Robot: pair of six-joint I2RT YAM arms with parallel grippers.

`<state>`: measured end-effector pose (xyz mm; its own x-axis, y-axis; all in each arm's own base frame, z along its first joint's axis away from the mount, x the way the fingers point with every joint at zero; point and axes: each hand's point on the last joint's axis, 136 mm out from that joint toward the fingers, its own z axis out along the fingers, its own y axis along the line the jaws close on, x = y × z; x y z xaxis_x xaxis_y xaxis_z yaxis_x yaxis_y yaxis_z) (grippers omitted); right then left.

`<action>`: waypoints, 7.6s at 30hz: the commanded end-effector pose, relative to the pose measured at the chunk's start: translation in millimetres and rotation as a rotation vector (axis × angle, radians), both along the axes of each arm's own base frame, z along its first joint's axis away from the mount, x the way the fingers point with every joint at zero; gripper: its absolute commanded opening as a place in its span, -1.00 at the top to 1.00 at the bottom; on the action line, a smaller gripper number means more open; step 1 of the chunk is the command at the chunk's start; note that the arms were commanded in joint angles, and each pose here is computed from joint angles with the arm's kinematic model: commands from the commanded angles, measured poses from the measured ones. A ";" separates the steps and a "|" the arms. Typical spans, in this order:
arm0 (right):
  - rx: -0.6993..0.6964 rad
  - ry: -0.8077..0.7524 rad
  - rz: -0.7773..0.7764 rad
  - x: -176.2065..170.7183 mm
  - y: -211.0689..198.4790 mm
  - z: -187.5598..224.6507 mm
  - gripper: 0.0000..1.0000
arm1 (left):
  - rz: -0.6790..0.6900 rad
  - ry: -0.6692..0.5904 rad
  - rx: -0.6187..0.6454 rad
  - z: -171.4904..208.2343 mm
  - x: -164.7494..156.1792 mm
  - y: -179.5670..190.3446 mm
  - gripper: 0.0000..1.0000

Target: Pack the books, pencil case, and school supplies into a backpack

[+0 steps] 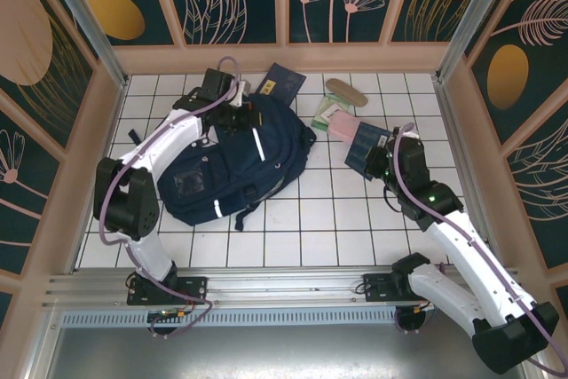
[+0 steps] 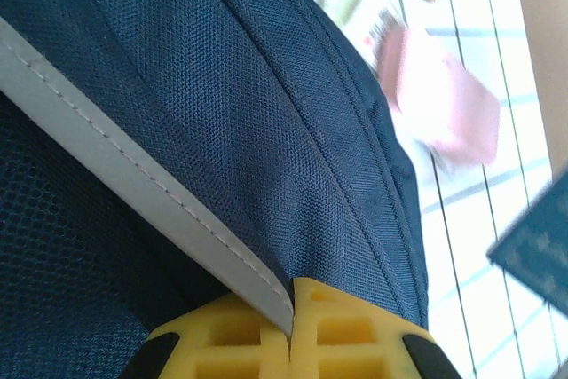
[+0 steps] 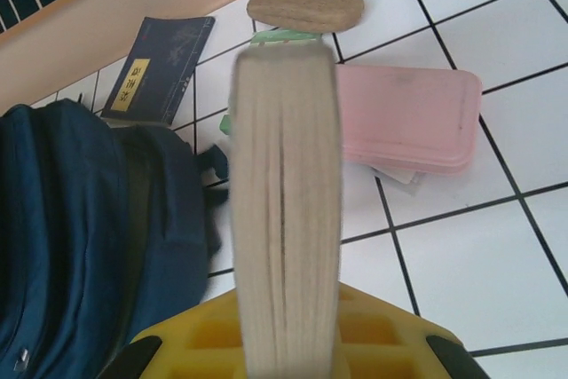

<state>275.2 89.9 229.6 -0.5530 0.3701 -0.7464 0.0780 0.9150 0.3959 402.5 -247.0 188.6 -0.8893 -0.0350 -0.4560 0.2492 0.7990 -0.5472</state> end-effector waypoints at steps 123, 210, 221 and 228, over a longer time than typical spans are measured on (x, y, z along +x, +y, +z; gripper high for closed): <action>0.147 -0.057 0.108 162.8 88.7 0.9 -0.50 | 0.374 -0.216 -0.185 33.0 143.7 63.0 -0.97; 0.554 0.411 0.251 338.1 186.9 -196.2 -0.26 | 0.151 0.052 -0.389 -124.9 229.6 -35.2 0.78; 0.578 0.419 0.232 335.0 169.0 -180.0 -0.42 | 0.167 -0.033 -0.631 -21.1 245.6 -29.7 0.90; 0.786 0.433 0.388 325.3 199.9 -162.6 -0.50 | 0.156 -0.017 -0.689 -14.3 243.1 -33.1 0.89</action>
<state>623.6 268.8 66.6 -0.8568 0.4720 -0.2077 0.0652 0.4987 0.8643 648.3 -278.4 122.6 -0.8566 -0.4479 -0.2562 0.0858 0.3660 -0.9267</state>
